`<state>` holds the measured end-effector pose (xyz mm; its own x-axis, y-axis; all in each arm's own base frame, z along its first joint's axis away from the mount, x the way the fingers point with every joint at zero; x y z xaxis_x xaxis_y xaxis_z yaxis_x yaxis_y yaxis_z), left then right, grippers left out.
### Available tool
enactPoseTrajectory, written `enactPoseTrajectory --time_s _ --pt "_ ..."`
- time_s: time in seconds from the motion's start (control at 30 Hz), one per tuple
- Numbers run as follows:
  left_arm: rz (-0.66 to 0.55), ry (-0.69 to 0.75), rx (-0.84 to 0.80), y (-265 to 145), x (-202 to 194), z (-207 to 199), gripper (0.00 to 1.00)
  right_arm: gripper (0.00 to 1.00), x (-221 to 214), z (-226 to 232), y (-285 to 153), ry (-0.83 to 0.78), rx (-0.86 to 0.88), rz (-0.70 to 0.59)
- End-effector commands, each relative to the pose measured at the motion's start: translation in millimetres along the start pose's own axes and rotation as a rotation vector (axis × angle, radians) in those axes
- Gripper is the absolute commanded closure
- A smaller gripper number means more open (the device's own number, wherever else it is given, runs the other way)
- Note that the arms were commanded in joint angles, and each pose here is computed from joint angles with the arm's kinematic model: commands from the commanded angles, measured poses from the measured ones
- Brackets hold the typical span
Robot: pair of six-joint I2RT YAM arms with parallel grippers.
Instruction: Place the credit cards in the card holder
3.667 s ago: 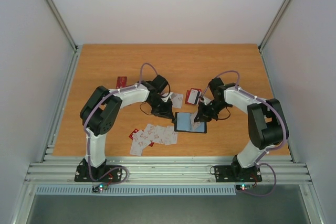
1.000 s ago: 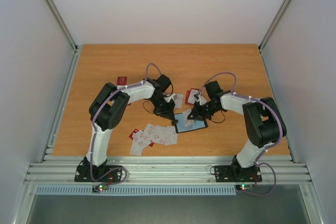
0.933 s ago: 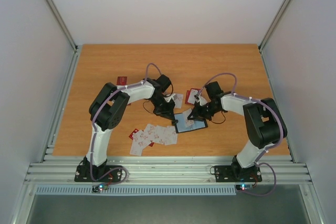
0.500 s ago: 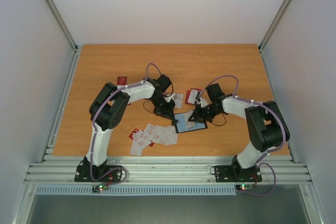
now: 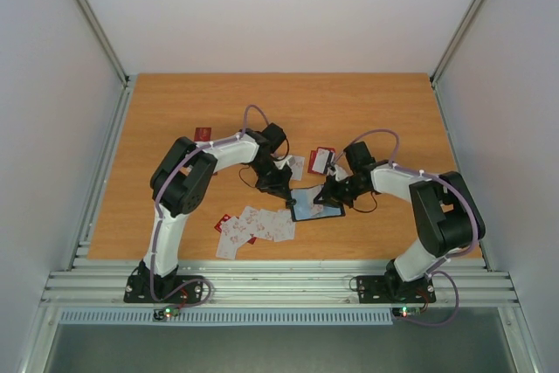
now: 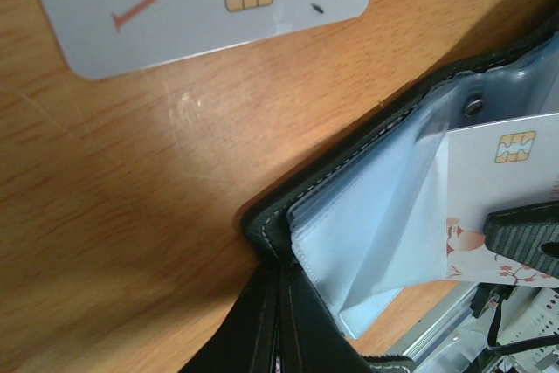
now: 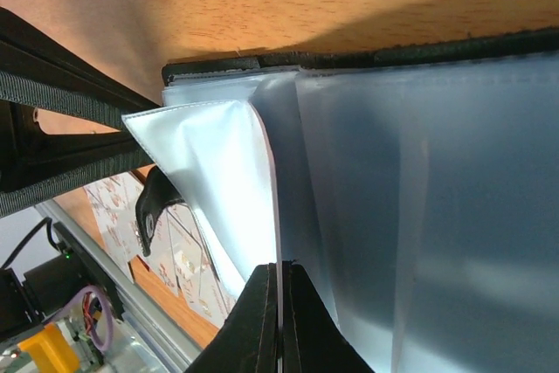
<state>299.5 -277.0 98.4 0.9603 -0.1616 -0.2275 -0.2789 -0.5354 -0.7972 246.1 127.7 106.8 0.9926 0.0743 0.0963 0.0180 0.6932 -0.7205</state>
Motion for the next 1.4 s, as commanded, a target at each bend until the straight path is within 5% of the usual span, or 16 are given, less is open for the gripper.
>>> enactPoseTrajectory --time_s 0.0,0.53,1.07,1.37 --pt "-0.019 0.02 0.005 11.4 10.1 -0.7 0.95 0.99 -6.9 -6.5 12.6 0.01 0.018 0.07" --pt "-0.012 0.028 0.007 10.6 9.9 -1.7 0.95 0.97 4.5 -0.5 18.8 -0.029 0.102 0.124" --pt "-0.02 0.034 0.009 8.8 9.6 -2.5 0.95 0.73 8.4 18.1 -15.0 -0.018 -0.084 0.118" --pt "-0.03 0.038 0.003 6.7 8.8 -3.7 0.95 0.71 6.7 18.7 -11.5 -0.012 -0.11 0.148"
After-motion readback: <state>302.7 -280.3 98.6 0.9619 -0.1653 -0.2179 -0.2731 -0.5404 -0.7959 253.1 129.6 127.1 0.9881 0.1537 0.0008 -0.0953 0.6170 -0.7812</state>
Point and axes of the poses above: each gripper's point midway between its finger pads, its own y axis out along the fingers, its own z axis along the line the jaws close on, x = y × z, the point moved 10 cm from there along -y, back along the fingers, and after that the axes turned 10 degrees about -y, right-handed, at the moved point
